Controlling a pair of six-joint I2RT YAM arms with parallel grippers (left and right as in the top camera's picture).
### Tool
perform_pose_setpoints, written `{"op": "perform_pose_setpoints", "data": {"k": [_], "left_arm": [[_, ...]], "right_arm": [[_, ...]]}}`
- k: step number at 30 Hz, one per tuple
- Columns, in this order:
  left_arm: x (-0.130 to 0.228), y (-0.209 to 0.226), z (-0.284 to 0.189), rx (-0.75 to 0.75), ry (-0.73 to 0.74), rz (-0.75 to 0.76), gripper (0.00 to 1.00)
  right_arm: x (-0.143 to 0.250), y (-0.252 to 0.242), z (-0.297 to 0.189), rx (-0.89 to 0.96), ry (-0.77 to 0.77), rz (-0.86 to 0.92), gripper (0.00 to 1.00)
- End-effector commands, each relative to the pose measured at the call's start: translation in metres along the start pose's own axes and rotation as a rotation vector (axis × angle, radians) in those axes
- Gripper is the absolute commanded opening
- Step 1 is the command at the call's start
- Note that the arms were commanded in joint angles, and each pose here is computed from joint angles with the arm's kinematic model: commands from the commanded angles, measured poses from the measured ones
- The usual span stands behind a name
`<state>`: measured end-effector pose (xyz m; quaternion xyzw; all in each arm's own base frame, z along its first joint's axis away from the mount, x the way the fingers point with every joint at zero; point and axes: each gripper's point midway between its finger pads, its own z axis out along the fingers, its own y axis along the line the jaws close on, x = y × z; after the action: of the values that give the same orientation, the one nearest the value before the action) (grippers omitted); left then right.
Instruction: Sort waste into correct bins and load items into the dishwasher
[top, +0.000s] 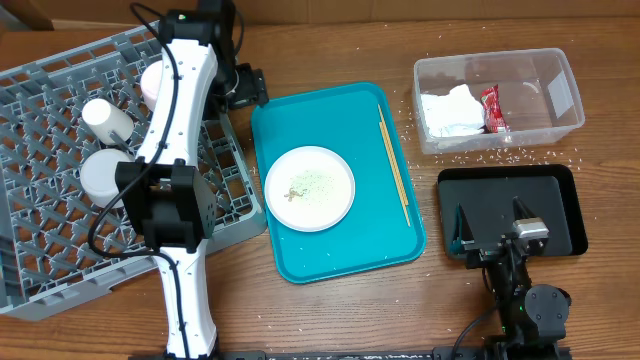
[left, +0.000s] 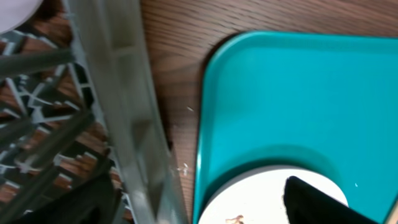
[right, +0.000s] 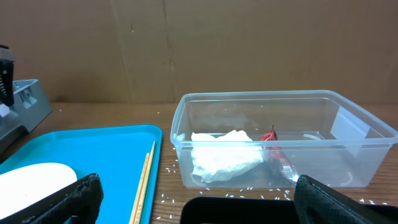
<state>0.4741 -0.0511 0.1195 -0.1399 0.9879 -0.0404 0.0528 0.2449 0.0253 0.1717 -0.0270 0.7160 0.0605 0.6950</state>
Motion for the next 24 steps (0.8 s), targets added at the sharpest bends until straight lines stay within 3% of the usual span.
{"op": "perform_pose_setpoints", "data": {"k": [1, 8, 16, 24], "left_arm": [[0.001, 0.008, 0.012, -0.041, 0.011, -0.047, 0.77], [0.009, 0.017, 0.040, -0.080, 0.047, -0.104, 0.71], [0.012, 0.011, 0.047, -0.077, 0.050, -0.070, 0.37], [0.038, 0.018, 0.044, -0.117, 0.152, 0.009, 0.24]], "right_arm": [[0.001, -0.002, 0.000, 0.010, -0.007, -0.001, 1.00], [0.001, -0.002, 0.000, 0.010, -0.007, -0.001, 1.00], [0.001, -0.002, 0.000, 0.010, -0.007, -0.001, 1.00], [0.001, -0.002, 0.000, 0.010, -0.006, -0.001, 1.00]]}}
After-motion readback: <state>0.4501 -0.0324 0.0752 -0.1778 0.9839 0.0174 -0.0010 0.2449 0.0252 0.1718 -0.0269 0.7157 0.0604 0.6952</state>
